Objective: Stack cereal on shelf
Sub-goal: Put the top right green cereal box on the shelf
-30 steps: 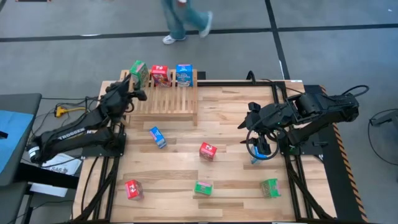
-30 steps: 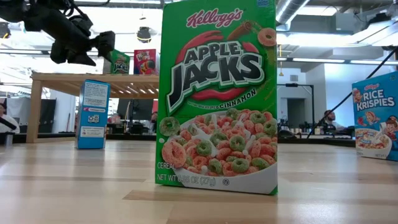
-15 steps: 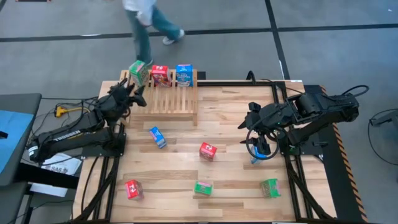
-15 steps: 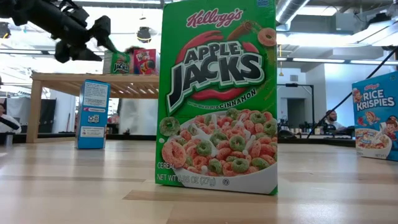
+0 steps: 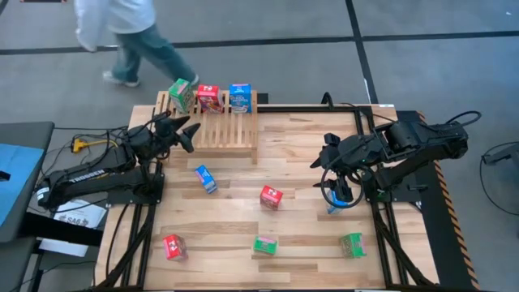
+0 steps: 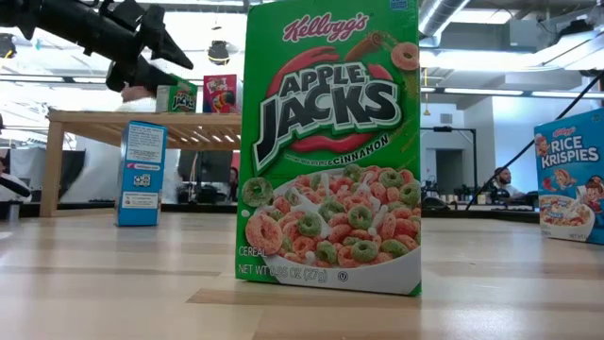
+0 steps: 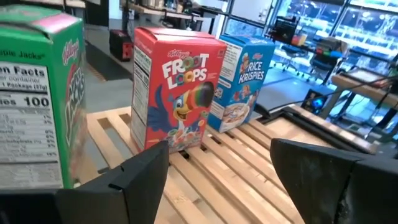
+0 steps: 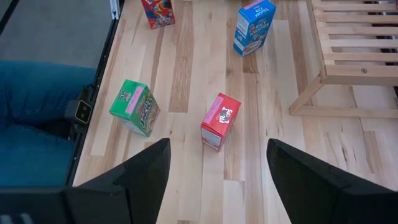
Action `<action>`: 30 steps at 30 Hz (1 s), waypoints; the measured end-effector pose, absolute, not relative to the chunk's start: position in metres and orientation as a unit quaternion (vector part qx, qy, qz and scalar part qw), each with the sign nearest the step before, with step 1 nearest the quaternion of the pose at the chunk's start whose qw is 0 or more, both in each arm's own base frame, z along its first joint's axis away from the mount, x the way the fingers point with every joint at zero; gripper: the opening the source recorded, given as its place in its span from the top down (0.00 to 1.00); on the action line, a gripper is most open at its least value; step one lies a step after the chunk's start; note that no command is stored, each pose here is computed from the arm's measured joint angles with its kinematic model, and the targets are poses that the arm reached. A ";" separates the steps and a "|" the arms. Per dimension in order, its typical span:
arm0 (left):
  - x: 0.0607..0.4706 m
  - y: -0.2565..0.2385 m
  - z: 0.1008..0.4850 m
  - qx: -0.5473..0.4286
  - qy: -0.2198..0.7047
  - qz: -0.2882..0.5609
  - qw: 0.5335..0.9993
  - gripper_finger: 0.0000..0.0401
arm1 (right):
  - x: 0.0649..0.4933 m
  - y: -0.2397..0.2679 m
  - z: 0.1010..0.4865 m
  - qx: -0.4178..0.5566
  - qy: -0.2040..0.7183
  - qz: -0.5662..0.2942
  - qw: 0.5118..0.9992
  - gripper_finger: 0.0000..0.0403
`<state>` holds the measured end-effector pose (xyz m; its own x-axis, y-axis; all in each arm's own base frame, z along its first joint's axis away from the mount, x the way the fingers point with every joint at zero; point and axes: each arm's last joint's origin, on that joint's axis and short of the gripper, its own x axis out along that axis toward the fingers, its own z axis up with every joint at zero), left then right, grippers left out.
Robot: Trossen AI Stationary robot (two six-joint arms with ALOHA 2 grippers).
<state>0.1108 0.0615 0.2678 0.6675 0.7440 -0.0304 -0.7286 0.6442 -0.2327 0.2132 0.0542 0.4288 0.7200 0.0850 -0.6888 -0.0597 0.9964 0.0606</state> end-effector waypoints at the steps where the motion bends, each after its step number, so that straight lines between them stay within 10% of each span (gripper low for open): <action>1: 0.111 0.062 0.268 -0.108 -0.032 0.408 0.906 0.33 | 0.213 0.054 0.429 0.017 0.372 0.039 0.927 0.27; 30: 0.121 0.081 0.253 -0.093 0.017 0.533 0.841 0.33 | 0.213 0.054 0.429 0.017 0.373 0.039 0.927 0.27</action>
<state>0.1205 0.0808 0.2533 0.4306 0.8934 -0.1283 -0.8998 0.4140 -0.1375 0.2131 0.0541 0.4286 0.7183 0.0842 -0.6907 -0.0586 0.9964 0.0605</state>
